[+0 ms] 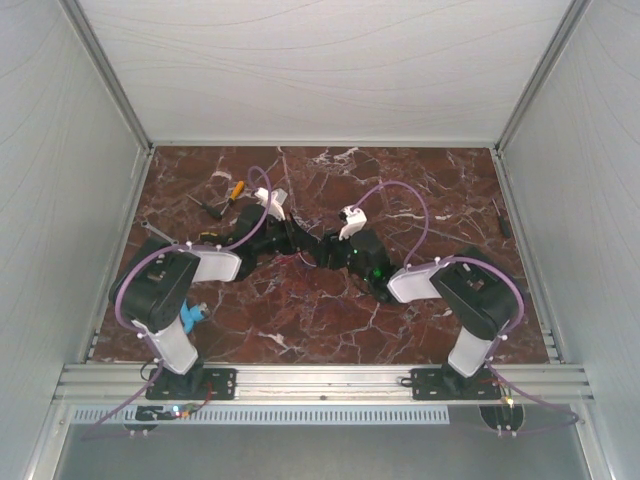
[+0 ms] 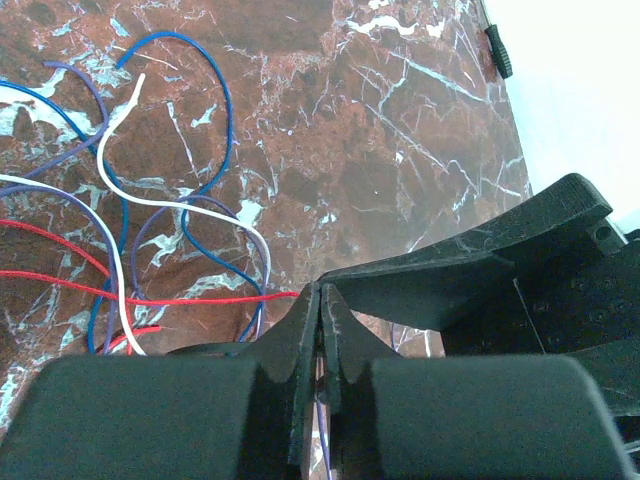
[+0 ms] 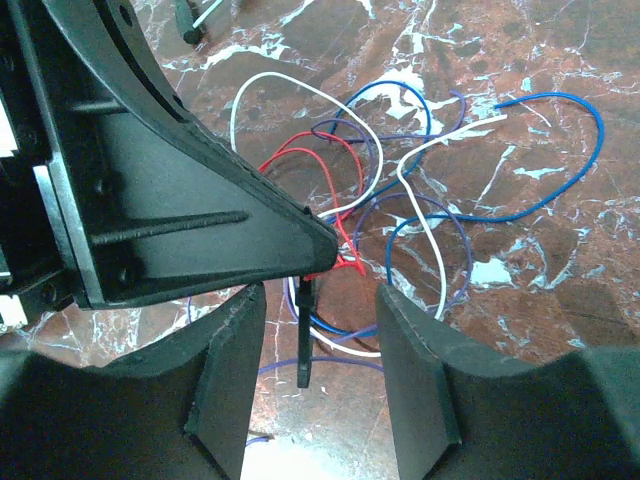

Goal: Zip-tie the wires
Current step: Tie the cable at the center of the board.

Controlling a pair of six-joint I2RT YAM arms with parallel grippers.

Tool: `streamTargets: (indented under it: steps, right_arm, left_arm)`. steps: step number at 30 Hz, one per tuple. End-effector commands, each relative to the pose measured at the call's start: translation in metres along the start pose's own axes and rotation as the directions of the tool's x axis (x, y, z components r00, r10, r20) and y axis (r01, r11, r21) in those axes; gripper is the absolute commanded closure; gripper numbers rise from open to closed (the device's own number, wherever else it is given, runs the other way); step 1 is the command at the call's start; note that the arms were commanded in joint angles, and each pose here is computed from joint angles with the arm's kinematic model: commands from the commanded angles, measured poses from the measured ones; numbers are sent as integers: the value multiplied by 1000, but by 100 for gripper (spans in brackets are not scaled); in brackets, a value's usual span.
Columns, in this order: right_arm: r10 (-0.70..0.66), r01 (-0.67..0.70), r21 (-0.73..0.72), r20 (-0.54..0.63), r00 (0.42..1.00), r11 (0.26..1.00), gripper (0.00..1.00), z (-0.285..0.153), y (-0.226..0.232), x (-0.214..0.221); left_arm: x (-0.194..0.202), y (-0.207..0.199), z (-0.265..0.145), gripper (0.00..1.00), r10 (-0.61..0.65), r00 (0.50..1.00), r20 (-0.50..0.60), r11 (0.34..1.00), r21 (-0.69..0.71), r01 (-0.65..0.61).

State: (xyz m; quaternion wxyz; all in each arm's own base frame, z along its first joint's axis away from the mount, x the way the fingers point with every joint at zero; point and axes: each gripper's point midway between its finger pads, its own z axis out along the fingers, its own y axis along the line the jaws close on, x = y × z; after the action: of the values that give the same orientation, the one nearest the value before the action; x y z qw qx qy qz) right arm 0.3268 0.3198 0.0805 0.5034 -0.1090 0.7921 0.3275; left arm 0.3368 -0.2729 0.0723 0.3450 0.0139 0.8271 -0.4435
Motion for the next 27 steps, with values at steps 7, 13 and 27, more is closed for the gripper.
streamTargets:
  steps: [7,13,27]
  right_arm:
    - [-7,8,-36,27,1000,999,64,14,8,-11]
    - [-5,6,-30,33,999,1000,77,17,8,-13]
    - [-13,13,-3,25,1000,1000,100,13,0,-6]
  left_arm:
    - [-19,-26,-2,100,41,997,60,996,77,-45]
    - [-19,-27,-2,100,44,997,59,996,77,-48]
    - [-26,-13,0,100,59,996,74,998,20,-61]
